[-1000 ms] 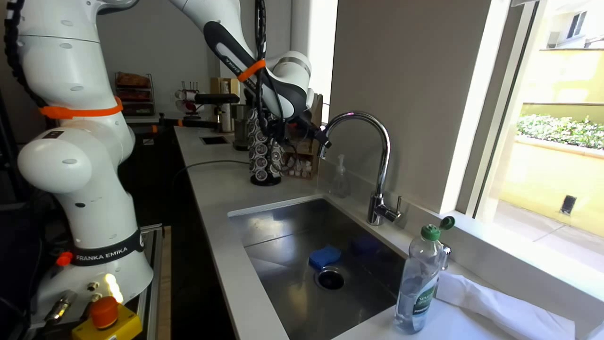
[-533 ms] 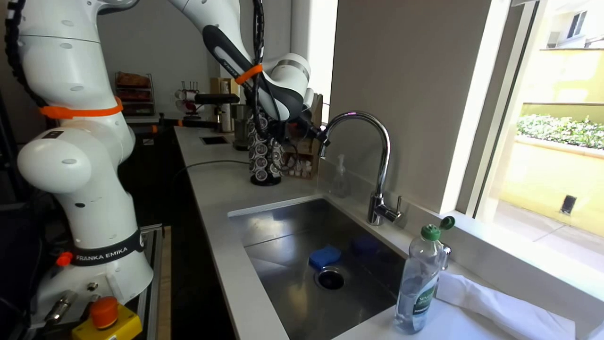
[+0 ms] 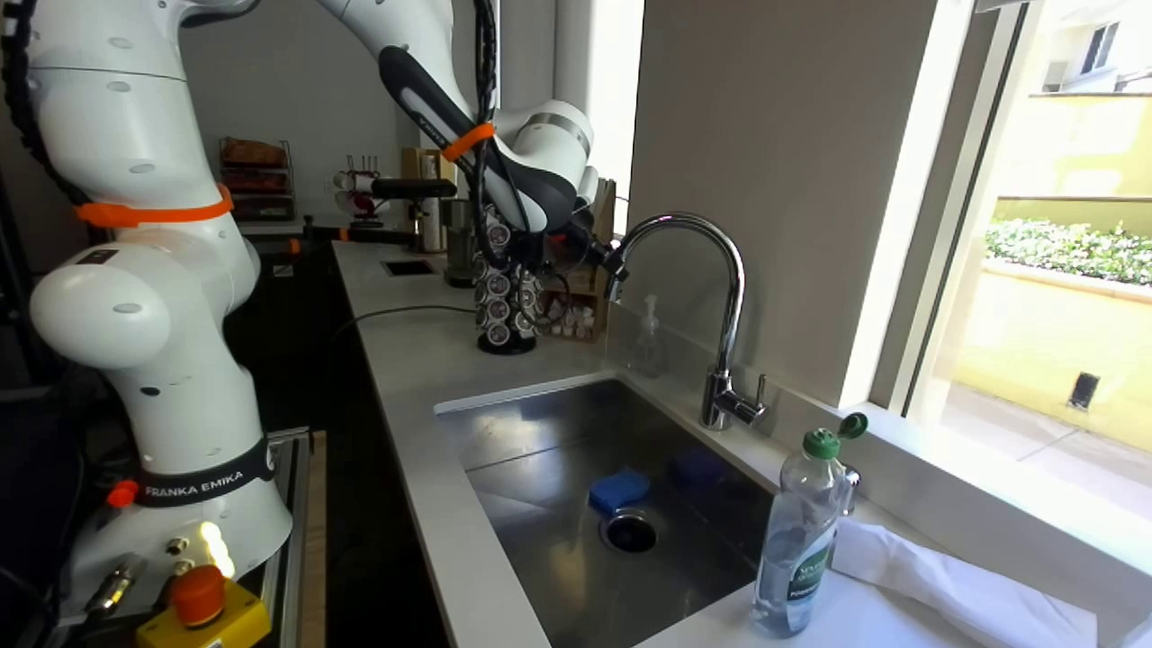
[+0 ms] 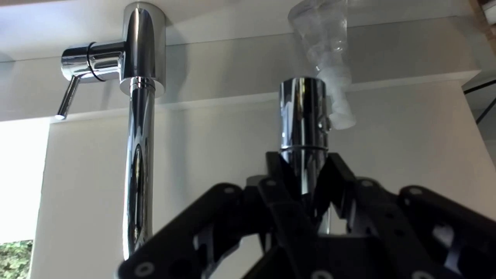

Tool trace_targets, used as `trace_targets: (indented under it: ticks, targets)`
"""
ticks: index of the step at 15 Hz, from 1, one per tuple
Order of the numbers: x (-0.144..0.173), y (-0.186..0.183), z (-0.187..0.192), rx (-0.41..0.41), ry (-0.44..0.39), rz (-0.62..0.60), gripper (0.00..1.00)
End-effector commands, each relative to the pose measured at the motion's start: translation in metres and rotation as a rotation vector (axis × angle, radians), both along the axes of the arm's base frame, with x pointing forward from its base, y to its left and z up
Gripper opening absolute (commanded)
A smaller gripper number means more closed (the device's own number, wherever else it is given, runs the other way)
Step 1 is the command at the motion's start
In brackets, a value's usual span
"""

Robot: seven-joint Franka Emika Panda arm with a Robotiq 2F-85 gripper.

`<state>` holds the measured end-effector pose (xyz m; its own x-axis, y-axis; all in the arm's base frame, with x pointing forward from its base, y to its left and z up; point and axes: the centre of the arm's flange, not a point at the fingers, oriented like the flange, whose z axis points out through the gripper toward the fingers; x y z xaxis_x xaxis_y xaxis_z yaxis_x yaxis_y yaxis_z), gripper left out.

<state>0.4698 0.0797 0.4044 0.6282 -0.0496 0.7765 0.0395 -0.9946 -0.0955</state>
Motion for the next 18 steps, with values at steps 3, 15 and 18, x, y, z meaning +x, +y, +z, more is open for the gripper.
trace_targets:
  ticks: [3, 15, 18]
  targets:
    - [-0.020, -0.055, 0.019, -0.029, 0.049, -0.017, 0.08]
    - [-0.028, -0.115, 0.019, -0.078, 0.083, -0.027, 0.08]
    - [-0.028, -0.131, 0.019, -0.084, 0.089, -0.051, 0.08]
